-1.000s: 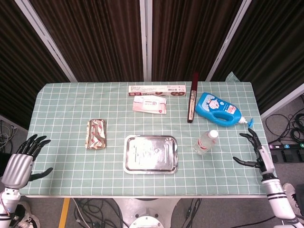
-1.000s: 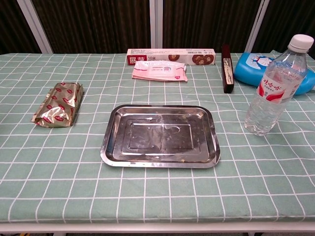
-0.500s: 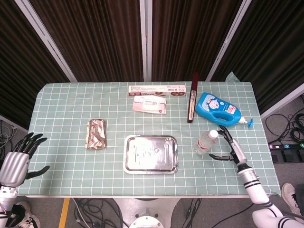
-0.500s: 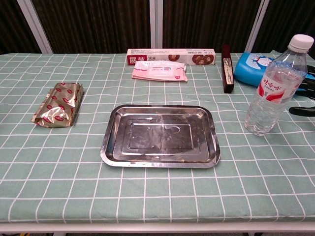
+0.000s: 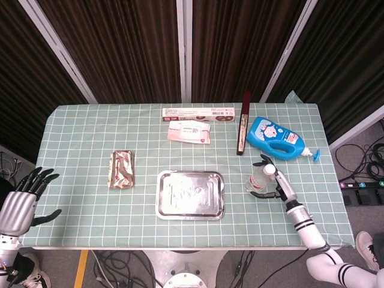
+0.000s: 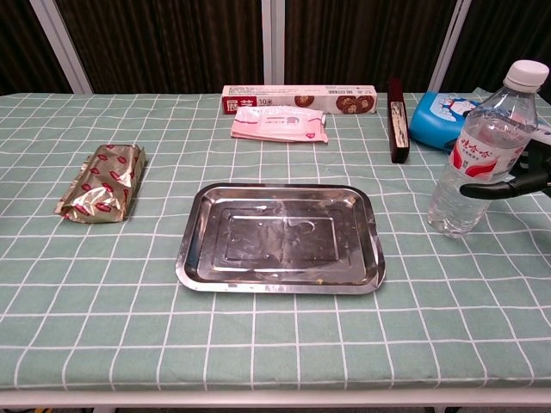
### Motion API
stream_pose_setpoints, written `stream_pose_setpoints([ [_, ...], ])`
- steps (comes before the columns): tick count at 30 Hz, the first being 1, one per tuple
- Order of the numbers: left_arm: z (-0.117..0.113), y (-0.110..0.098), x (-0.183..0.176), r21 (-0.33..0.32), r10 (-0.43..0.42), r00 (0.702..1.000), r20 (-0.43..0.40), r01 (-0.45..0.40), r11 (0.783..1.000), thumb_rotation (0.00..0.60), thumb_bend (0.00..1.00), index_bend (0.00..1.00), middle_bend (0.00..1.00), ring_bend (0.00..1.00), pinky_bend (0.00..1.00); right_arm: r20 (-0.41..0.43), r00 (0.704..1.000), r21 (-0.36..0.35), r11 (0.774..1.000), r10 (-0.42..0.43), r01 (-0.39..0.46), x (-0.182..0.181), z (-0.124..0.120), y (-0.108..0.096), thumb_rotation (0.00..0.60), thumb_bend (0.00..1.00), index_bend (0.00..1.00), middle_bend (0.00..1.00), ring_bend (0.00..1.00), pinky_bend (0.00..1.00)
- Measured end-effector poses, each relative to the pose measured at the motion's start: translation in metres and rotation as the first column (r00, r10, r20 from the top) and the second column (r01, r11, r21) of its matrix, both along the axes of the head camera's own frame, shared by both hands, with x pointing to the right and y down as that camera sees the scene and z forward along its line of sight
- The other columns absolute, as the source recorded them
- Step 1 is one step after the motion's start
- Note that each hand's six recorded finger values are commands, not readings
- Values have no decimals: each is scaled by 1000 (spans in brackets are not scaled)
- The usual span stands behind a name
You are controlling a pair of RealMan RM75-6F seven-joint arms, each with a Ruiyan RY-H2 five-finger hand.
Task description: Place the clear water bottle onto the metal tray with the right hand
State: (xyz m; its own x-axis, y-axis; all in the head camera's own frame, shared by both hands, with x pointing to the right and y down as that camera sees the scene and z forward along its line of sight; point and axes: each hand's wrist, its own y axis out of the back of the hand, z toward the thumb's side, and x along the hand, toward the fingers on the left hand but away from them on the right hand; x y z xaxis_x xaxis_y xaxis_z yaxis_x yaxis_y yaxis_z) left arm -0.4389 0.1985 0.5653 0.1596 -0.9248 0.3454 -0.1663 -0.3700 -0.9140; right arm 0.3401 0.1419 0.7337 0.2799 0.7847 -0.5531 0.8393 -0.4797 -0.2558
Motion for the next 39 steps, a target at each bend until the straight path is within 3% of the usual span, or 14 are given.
stream_pose_setpoints([
  [6,-1,0,0,-4,2,1000,5,-2,1000,600,137,242,229,98,186,3,1000,-11,1000,-21,21,-11,8,-3,600,10,88,239,48,110],
  [9,-1,1,0,-6,0,1000,6,0,1000,600,137,242,229,98,186,-3,1000,-6,1000,-15,15,-14,10,-6,600,44,228,323,129,182],
  [11,-1,1,0,-5,1,1000,6,-1,1000,600,137,242,229,97,186,-9,1000,-2,1000,-11,11,-14,11,-7,600,89,385,417,210,259],
  [14,-1,1,0,-3,1,1000,4,-1,1000,600,138,242,229,98,186,-18,1000,7,1000,-3,3,-15,11,-8,600,171,544,484,297,356],
  [18,-1,1,1,-5,3,1000,4,-3,1000,600,138,242,229,98,186,-23,1000,6,1000,10,-10,-15,11,-9,600,252,647,544,337,407],
  [28,-3,0,2,-1,2,1000,4,-2,1000,600,138,242,229,98,186,15,1000,43,999,-2,2,-29,-5,-19,600,251,673,556,337,410],
  [39,-4,-2,4,4,-3,1000,-10,3,1000,600,137,242,229,98,186,79,993,176,982,-83,68,-87,-59,-60,600,245,676,556,337,410],
])
